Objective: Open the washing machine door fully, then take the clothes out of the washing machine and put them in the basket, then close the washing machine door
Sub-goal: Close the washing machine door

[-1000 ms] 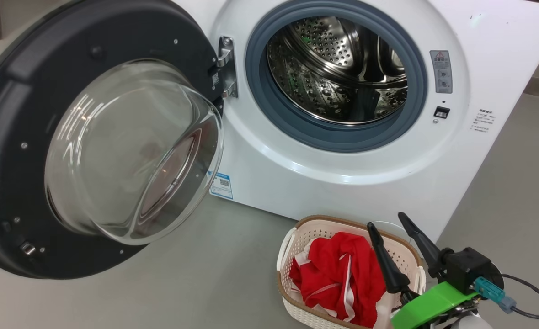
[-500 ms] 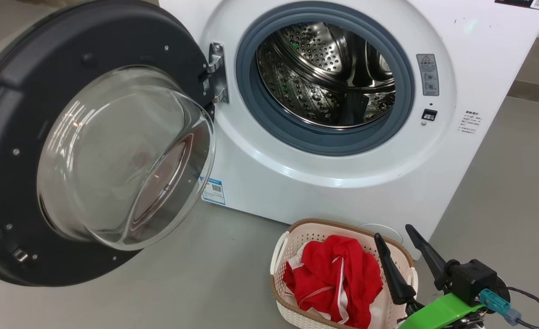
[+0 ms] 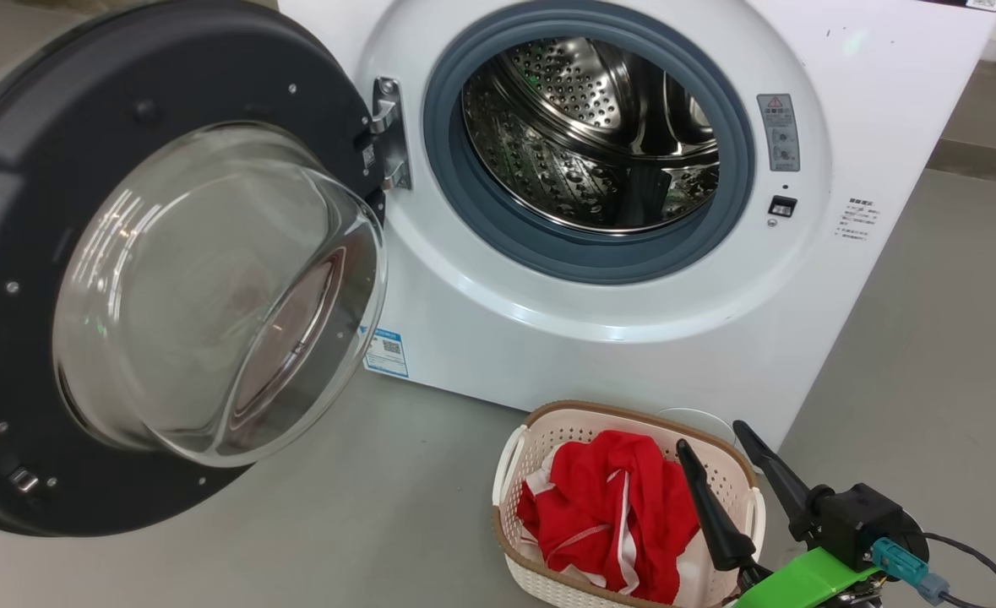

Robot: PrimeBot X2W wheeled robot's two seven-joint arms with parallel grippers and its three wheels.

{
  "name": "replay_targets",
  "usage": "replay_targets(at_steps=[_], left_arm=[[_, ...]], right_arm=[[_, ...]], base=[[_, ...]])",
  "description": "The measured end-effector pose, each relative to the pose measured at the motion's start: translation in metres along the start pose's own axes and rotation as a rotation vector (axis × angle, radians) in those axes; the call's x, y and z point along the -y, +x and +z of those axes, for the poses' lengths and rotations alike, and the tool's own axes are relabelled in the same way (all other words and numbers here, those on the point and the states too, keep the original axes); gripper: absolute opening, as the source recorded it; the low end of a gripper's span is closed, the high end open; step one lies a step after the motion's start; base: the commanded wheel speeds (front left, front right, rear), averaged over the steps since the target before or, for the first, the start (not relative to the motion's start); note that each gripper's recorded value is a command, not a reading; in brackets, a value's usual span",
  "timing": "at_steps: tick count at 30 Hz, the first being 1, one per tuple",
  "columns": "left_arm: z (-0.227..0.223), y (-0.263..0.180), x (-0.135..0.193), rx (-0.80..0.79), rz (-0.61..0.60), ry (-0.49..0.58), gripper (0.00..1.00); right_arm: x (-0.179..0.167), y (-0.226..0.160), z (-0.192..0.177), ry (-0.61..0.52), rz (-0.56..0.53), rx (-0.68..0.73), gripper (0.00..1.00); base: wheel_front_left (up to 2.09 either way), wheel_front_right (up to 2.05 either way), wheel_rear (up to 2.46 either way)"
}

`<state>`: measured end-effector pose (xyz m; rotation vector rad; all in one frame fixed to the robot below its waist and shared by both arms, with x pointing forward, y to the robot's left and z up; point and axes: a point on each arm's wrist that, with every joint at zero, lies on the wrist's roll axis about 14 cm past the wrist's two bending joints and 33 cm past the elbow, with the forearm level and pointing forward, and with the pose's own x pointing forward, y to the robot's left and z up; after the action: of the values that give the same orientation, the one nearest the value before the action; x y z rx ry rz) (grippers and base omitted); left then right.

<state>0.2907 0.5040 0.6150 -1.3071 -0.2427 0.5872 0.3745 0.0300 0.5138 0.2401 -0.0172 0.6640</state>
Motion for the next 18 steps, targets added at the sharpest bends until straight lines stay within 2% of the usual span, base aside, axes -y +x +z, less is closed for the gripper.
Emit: replay_targets(at_steps=[5,11,18], left_arm=[[-0.019,0.004,-0.001,-0.088,0.007,0.044,0.0],[-0.027,0.007,-0.001,-0.115,0.0,0.087,0.0],[-0.03,0.004,-0.005,-0.137,-0.022,0.041,0.0]], right_arm=[[0.003,-0.002,-0.001,0.001,-0.008,-0.001,1.0],[0.006,-0.003,-0.001,0.008,-0.018,-0.002,1.0],[0.008,-0.003,-0.002,0.011,-0.022,-0.003,1.0]], base=[[0.0,0.0,0.0],[0.0,0.0,0.0],[0.0,0.0,0.0]])
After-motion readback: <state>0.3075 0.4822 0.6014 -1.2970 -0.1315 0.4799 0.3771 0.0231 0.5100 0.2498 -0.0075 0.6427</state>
